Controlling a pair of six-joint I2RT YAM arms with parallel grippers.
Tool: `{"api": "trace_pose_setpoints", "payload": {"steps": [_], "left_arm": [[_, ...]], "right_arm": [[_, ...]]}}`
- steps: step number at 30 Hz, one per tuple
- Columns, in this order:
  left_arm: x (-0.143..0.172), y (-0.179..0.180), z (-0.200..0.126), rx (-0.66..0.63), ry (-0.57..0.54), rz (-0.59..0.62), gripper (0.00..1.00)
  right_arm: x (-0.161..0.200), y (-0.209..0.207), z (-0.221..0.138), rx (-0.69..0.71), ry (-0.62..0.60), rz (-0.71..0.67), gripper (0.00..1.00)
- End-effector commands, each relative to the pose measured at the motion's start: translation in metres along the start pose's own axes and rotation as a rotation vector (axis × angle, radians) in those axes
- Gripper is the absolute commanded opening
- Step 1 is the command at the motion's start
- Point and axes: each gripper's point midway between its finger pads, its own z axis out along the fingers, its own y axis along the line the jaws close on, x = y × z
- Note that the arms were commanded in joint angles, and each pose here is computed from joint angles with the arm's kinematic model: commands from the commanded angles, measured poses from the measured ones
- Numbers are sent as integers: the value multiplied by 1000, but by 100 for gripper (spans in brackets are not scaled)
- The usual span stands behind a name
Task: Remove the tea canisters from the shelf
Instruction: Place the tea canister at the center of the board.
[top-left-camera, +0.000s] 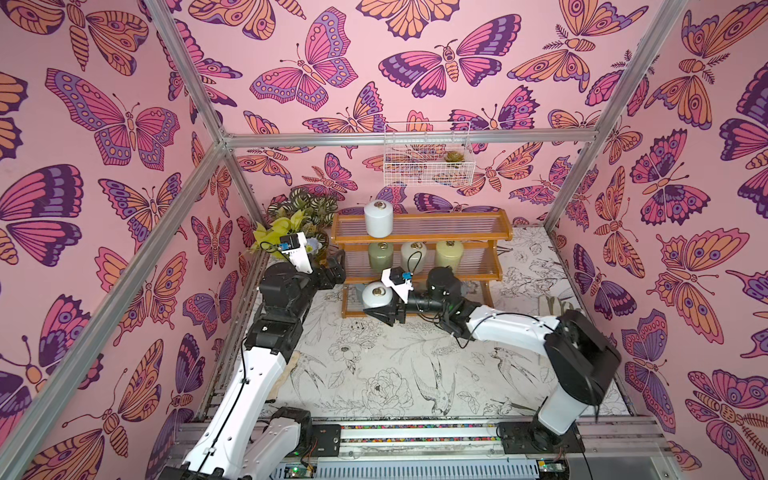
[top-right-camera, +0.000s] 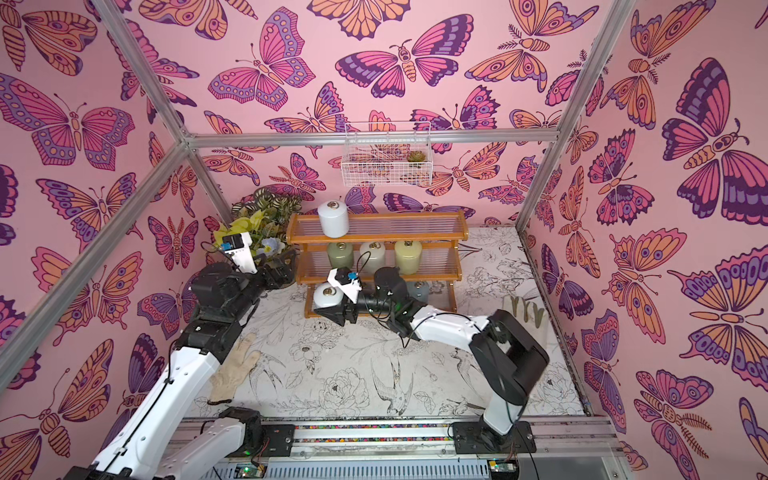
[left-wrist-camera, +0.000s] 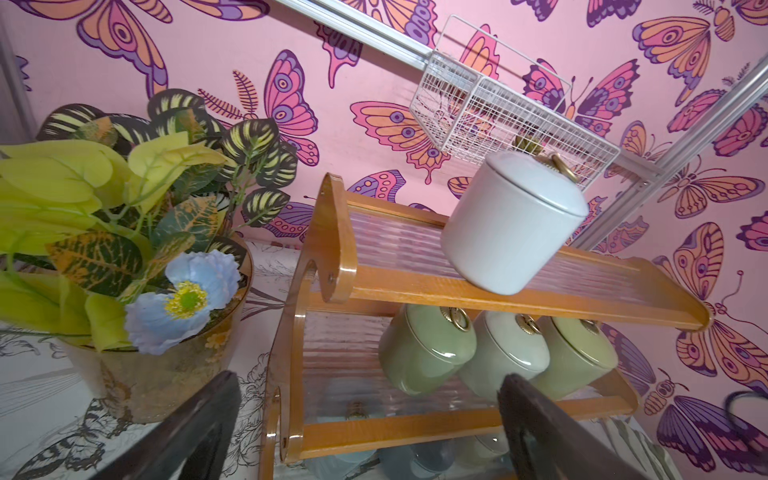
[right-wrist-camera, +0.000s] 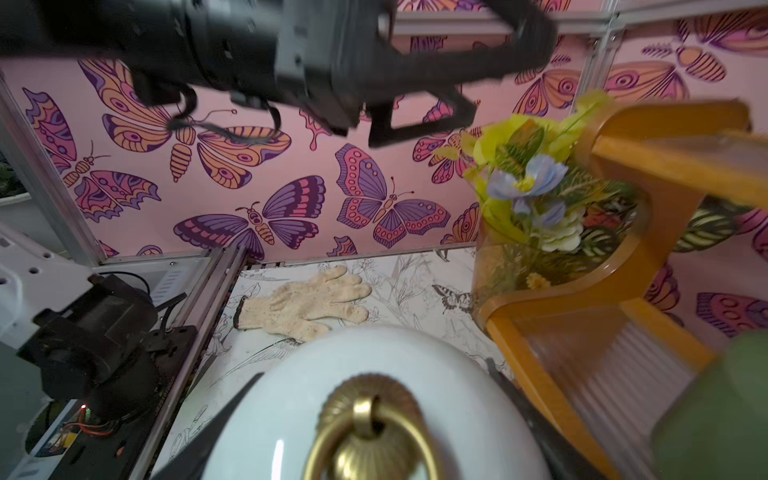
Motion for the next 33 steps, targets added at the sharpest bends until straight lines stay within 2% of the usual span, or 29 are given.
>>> {"api": "trace_pose_setpoints", "payload": {"steps": [1, 4, 8, 15, 27, 33], "left_arm": [[-3, 12, -8, -78, -24, -7, 100], [-4, 17, -14, -104, -37, -15, 100], [-6, 17, -17, -108, -43, -15, 100], [7, 14, -5, -80, 22, -51, 100], [16, 5, 13, -21, 86, -56, 100], [24, -3, 17, 34, 119, -31, 100]], "right_arm": [[-44, -1, 6, -6, -241, -49, 47], [-23, -6, 17, -3, -275, -32, 47], [10, -6, 33, -16, -239, -30, 48], [57, -7, 50, -45, -169, -1, 51], [113, -2, 67, -70, -92, 51, 53], [131, 5, 72, -81, -63, 40, 59]]}}
